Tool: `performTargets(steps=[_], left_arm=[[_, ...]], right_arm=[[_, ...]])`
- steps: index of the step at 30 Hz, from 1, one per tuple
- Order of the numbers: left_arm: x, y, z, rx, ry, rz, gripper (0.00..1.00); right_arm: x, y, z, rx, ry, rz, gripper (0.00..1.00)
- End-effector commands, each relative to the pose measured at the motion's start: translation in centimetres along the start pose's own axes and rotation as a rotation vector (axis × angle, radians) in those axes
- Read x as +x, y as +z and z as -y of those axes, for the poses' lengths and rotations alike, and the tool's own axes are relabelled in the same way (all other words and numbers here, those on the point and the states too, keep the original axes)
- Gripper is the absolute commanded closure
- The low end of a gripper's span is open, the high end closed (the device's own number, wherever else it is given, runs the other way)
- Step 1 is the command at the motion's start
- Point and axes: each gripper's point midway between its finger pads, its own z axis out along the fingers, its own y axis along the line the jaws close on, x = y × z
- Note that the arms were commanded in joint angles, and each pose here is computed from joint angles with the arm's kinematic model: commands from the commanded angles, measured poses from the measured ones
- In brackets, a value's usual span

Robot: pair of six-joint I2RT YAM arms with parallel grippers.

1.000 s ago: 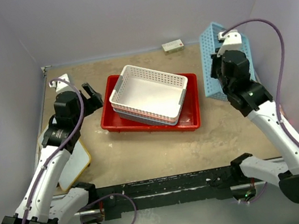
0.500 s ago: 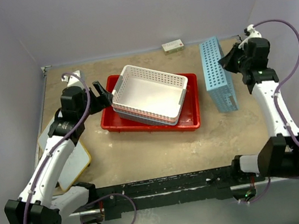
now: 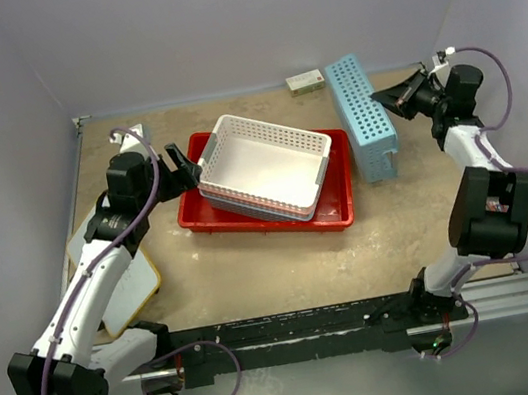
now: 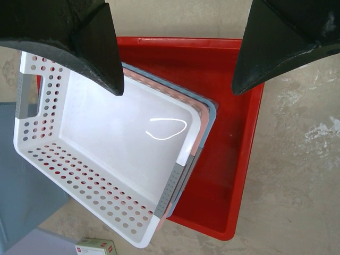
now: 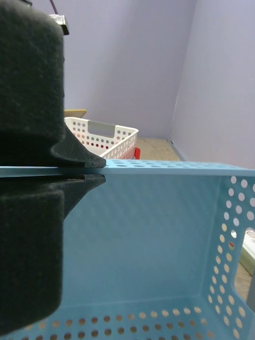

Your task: Turn the large container upside down

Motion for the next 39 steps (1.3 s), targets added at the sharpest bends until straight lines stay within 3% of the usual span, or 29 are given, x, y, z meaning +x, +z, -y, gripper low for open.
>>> performTargets(steps=[1, 8, 15, 19, 32, 39], left_arm=[[-3.1, -1.6, 1.4, 0.040, 0.001, 0.117, 0.21], [-3.1, -1.4, 1.4, 0.036, 0.001, 0.102, 0.20], [-3.2, -1.6, 1.6, 0.040, -0.006, 0.109, 0.20], [-3.2, -1.6, 1.6, 0.040, -0.004, 0.103, 0.20], [-3.2, -1.8, 1.8, 0.051, 0.002, 0.102, 0.20], [-3.1, -1.7, 1.8, 0.050, 0.004, 0.098, 0.20]], right_arm=[[-0.3, -0.1, -2.0, -0.082, -0.011, -0.025, 1.00], [0.1, 0.1, 3.0, 0.069, 0.061, -0.054, 1.00], [-1.1, -1.8, 7.2, 0.220, 0.082, -0.004, 1.00], [-1.9, -3.2, 8.9, 0.311, 0.056, 0.031, 0.80], [-5.6, -7.6, 12.1, 0.568, -0.068, 0.132, 0.52], [-9.2, -11.6, 8.3, 0.690, -0.262, 0.275, 0.37]])
